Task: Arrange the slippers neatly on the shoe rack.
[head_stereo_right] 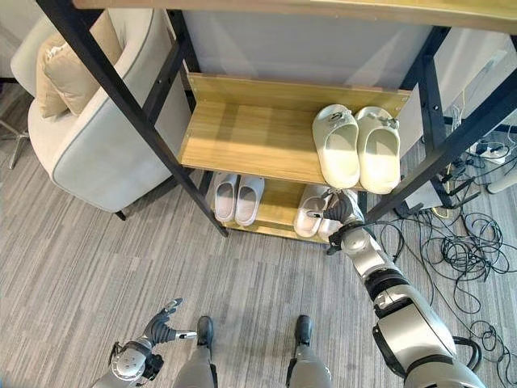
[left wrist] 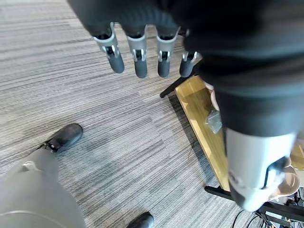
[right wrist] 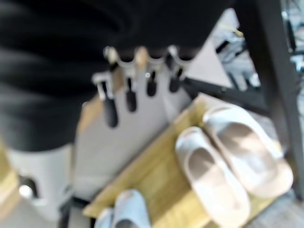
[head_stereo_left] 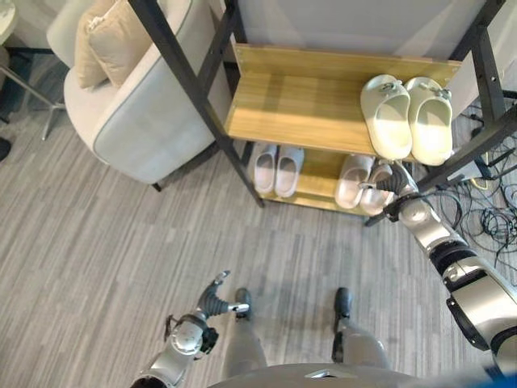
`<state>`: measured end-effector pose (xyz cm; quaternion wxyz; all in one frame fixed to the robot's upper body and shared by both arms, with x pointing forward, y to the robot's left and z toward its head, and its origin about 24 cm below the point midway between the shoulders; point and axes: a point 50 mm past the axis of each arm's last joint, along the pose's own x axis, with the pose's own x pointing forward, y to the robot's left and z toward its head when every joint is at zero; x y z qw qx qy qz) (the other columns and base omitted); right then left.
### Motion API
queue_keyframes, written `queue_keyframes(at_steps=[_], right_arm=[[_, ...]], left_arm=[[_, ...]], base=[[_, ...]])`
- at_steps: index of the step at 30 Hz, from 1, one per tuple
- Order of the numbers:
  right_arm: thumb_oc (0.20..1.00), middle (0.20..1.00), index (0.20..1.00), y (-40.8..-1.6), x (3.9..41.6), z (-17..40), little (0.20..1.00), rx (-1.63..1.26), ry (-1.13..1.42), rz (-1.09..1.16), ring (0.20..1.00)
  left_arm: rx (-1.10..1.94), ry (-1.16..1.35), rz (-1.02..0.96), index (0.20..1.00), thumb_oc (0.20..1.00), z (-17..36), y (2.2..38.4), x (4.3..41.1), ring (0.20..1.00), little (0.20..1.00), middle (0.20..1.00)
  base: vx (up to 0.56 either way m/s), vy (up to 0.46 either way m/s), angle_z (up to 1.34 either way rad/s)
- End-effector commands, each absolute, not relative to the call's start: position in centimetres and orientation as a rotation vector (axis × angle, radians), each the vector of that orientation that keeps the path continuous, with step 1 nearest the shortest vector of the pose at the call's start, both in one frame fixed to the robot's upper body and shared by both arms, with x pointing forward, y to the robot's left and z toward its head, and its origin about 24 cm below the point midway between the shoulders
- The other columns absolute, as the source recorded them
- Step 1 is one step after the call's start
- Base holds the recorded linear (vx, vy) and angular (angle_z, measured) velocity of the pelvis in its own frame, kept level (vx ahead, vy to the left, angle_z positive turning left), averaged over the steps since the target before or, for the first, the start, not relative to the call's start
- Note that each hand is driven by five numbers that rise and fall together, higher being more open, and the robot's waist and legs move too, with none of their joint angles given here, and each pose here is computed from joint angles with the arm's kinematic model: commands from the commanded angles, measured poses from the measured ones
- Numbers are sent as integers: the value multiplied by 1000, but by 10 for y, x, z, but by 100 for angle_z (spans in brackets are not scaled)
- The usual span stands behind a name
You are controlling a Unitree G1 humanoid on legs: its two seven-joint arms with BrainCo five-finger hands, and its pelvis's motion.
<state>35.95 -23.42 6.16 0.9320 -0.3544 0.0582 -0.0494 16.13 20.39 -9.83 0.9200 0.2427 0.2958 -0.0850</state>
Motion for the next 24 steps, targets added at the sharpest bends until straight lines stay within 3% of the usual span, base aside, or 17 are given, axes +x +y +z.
queue_keyframes(at_steps=[1, 16, 24], right_arm=[[1000, 1000, 1000, -230, 374, 83, 1000, -675, 61, -138, 1000], [1000, 1000, 1000, -232, 320, -12, 1000, -629, 370, -72, 1000], [1000, 1000, 1000, -254, 240, -84, 1000, -564, 684, -102, 1000]], left_arm=[[522, 645, -225, 1000, 1000, -104, 206, 156, 1000, 1000, 1000], [570, 704, -248, 1000, 1000, -113, 209, 151, 1000, 1000, 1000], [612, 716, -259, 1000, 1000, -117, 208, 150, 1000, 1000, 1000]], base=[[0, 0, 0], [0, 0, 0], [32, 1, 5]])
